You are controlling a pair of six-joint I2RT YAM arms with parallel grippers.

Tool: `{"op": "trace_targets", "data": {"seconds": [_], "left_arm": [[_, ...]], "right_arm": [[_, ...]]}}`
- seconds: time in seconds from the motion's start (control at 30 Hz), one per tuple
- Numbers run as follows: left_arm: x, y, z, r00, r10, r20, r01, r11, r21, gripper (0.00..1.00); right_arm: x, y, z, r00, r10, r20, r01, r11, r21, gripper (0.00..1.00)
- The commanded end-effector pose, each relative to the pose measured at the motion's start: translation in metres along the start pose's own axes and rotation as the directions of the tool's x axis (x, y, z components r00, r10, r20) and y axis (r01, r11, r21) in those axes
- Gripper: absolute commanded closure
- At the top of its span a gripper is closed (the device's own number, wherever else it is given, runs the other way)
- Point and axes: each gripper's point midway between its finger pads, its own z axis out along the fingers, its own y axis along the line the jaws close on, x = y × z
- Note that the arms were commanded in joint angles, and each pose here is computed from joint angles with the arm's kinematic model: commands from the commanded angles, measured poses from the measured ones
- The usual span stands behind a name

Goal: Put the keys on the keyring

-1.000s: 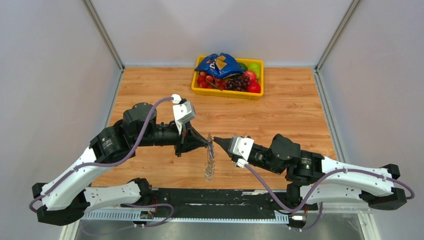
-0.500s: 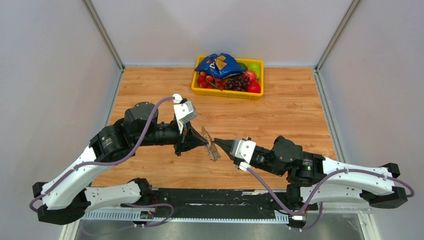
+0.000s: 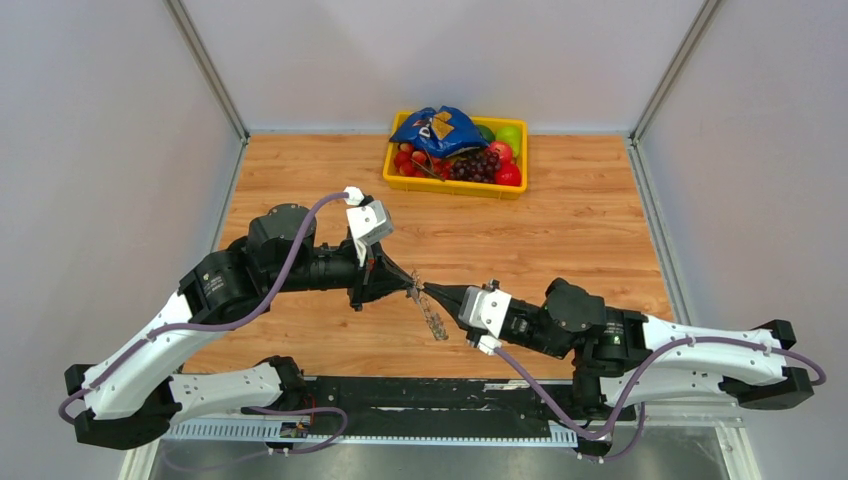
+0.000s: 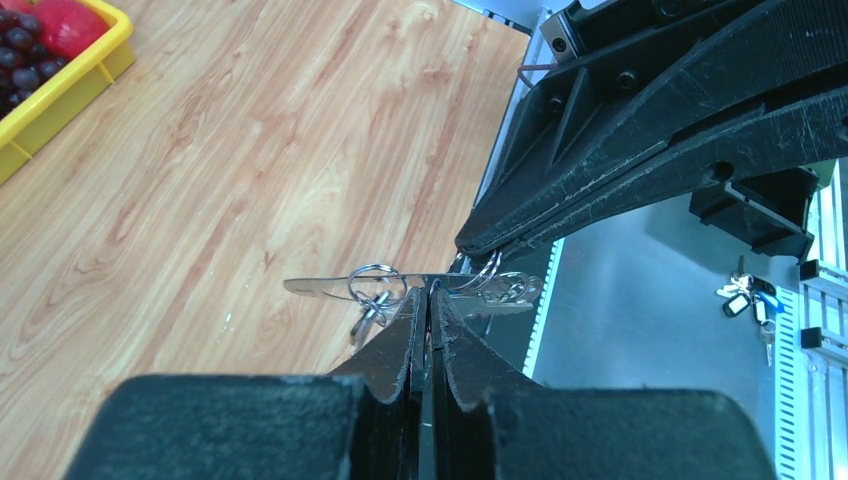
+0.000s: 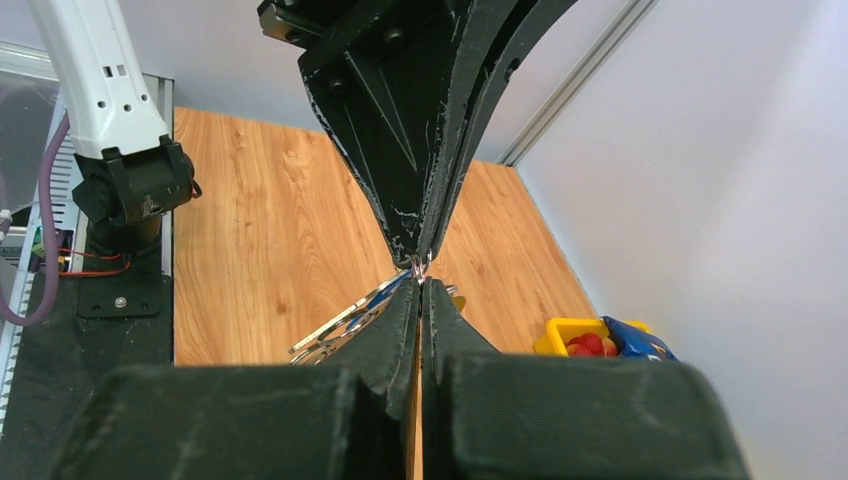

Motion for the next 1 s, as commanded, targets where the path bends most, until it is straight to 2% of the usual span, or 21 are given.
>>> {"op": "trace_targets", "data": {"seconds": [0.0,0.33,0.97], "left_arm": [[-0.017,-0.004,-0.009,0.998,0.018,0.053,-0.019,1.0,0.002,0.92],[-0.016,-0.005,-0.009,0.999,0.018,0.05,-0.018,1.0,0.008,0.92],[-0.018,-0.005,-0.011,0.998,0.017,0.059,-0.018,1.0,0.003,0.92]], "right_arm": [[-0.019,-0.014,0.002,0.998,-0.007,0.055,0.003,0.997,0.071,1.0],[-0.024,-0.026,0.0,0.997,-0.024,0.068,0.013,0.986,0.163,1.0],[-0.018,-0.019,0.003,0.998,-0.034,0.057,0.024,0.987,0.156,1.0]]}}
